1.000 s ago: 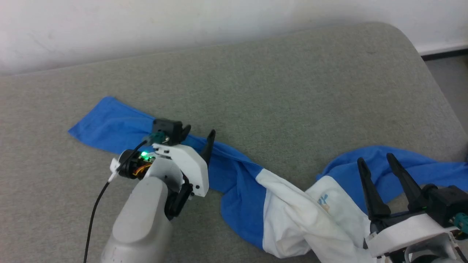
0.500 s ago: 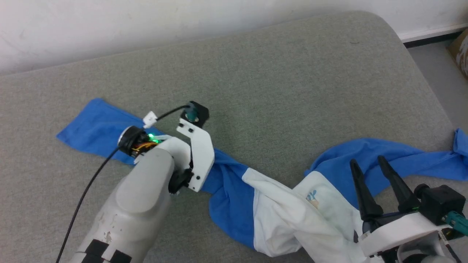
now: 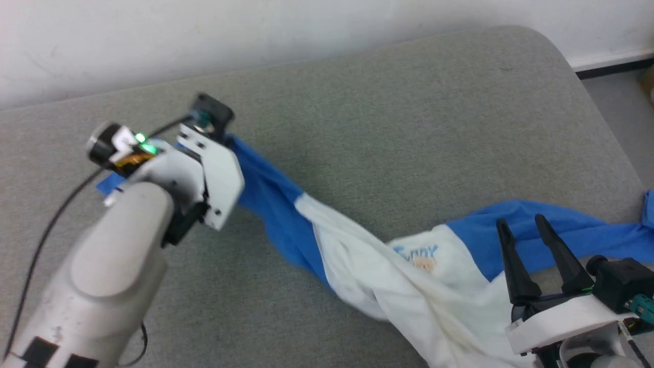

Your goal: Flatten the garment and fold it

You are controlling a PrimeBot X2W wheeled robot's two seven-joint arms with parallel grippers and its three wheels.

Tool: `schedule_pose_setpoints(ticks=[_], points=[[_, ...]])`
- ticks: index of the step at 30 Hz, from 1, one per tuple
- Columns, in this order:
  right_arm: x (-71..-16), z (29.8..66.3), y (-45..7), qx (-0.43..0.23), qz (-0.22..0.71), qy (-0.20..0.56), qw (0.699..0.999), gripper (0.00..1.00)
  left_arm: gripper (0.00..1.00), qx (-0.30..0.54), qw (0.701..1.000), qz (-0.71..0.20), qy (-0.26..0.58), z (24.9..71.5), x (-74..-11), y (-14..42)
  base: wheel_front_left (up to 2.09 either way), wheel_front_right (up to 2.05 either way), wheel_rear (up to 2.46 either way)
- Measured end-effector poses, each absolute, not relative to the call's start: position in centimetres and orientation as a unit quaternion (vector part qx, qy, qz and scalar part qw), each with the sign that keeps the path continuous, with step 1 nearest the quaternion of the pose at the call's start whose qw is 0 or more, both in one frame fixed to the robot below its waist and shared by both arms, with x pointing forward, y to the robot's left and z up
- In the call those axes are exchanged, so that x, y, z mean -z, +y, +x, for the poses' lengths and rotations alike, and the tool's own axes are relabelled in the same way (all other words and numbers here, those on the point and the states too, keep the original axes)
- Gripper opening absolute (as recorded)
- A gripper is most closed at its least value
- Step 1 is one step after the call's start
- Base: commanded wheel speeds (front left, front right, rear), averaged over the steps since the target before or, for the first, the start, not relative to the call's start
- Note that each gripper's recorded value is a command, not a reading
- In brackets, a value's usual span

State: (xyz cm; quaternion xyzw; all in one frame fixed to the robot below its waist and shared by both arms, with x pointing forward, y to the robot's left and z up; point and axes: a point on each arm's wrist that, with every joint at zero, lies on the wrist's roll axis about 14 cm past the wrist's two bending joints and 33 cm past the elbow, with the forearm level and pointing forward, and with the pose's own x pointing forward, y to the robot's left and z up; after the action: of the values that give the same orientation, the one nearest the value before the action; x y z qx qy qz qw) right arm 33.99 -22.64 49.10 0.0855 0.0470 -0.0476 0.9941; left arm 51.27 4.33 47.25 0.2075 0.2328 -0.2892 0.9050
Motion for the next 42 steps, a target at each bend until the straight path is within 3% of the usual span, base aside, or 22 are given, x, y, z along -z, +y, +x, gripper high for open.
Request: schedule_pose_setpoints(ticks=[7,12,20,27,28,29,36,42], points=[[-49.7,34.5,-21.8,0.031,0.085,0.037,0.995,1.00,0.00,0.174,0.972,0.139,0.070,52.7,-57.5,10.0,0.00,0.00,0.00],[-49.6,34.7,-20.9,0.018,0.088,0.042,0.995,1.00,0.00,0.068,0.990,0.066,0.108,47.9,-54.1,17.0,0.00,0.00,0.00],[-49.8,35.5,-19.2,-0.013,0.086,0.047,0.995,1.00,0.00,-0.054,0.960,-0.030,0.273,35.1,-43.1,22.0,0.00,0.00,0.00],[-50.3,35.4,-18.1,-0.031,0.084,0.046,0.995,1.00,0.00,-0.126,0.933,-0.080,0.328,29.4,-39.0,24.1,0.00,0.00,0.00],[-50.4,35.4,-18.0,-0.033,0.084,0.045,0.995,1.00,0.26,-0.130,0.932,-0.088,0.327,29.1,-38.8,24.2,0.00,0.00,0.00],[-50.5,35.3,-18.0,-0.034,0.083,0.045,0.995,1.00,1.00,-0.131,0.933,-0.099,0.322,29.1,-38.9,24.1,0.00,0.00,0.00],[-51.3,34.8,-18.0,-0.036,0.082,0.039,0.995,1.00,1.00,-0.122,0.970,-0.101,0.185,33.1,-43.8,24.6,0.00,0.00,0.00],[-51.5,34.5,-18.5,-0.028,0.081,0.036,0.996,1.00,1.00,-0.022,0.988,-0.083,0.124,37.4,-47.9,20.8,0.00,0.00,0.00]])
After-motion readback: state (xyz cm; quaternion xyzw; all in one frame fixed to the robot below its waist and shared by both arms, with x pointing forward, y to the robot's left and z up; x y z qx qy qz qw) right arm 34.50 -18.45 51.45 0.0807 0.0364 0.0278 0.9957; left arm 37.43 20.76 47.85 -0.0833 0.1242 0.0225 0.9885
